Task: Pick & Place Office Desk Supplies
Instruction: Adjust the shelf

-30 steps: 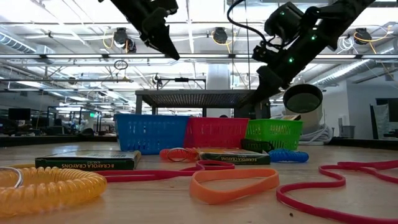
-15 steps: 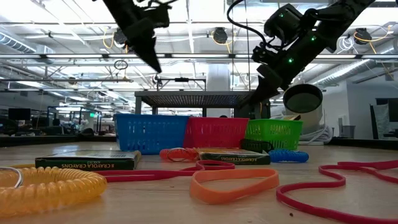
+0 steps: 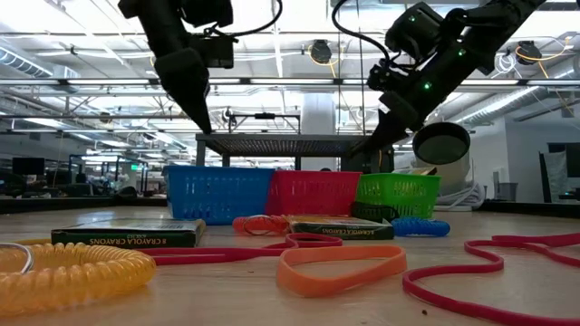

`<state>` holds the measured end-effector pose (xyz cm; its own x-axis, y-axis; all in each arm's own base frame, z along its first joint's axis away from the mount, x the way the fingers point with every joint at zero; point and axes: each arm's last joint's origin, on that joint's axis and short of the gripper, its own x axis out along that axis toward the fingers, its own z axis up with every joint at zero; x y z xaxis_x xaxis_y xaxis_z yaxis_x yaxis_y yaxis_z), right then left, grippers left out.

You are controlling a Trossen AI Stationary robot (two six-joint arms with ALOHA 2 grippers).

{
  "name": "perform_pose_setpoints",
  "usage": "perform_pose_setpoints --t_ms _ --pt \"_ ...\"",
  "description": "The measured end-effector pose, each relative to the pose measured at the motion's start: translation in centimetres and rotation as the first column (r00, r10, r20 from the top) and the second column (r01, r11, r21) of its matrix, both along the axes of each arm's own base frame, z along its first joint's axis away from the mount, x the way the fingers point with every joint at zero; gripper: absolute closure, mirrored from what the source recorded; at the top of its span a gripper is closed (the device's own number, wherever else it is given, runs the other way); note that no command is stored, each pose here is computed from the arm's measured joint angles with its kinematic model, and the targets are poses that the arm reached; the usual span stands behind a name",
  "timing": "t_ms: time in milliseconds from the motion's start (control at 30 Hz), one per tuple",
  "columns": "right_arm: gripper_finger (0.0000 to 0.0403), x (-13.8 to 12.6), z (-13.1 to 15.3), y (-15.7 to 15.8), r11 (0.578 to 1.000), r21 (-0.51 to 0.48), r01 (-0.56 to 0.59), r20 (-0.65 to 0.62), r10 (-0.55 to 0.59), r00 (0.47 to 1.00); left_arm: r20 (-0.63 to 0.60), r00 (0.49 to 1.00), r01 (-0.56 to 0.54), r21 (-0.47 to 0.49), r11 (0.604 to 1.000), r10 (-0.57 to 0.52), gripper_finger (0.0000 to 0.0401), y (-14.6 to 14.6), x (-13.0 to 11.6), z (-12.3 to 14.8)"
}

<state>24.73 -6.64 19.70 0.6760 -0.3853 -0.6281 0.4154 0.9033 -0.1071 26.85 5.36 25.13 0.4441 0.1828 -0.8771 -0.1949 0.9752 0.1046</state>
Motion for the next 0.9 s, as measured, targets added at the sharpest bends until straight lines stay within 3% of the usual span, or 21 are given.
perform_pose_setpoints --t_ms 167,500,900 --pt "0.0403 -0.1 -0.4 0.7 0.996 0.062 -0.059 -0.029 0.061 0.998 -0.008 1.000 -0.003 -0.012 1.000 0.003 0.0399 -0.1 -0.1 -0.3" --pt "0.0403 -0.7 -1.1 1.4 0.966 0.224 -0.132 -0.080 0.153 0.985 0.024 0.998 0.059 -0.145 0.988 -0.056 0.0398 -1.3 -0.3 -2.9" --pt "0.0403 -0.8 -1.3 1.8 0.920 0.368 -0.137 -0.061 0.171 0.983 0.093 0.993 0.082 -0.140 0.987 -0.069 0.0399 -1.7 0.0 -4.4"
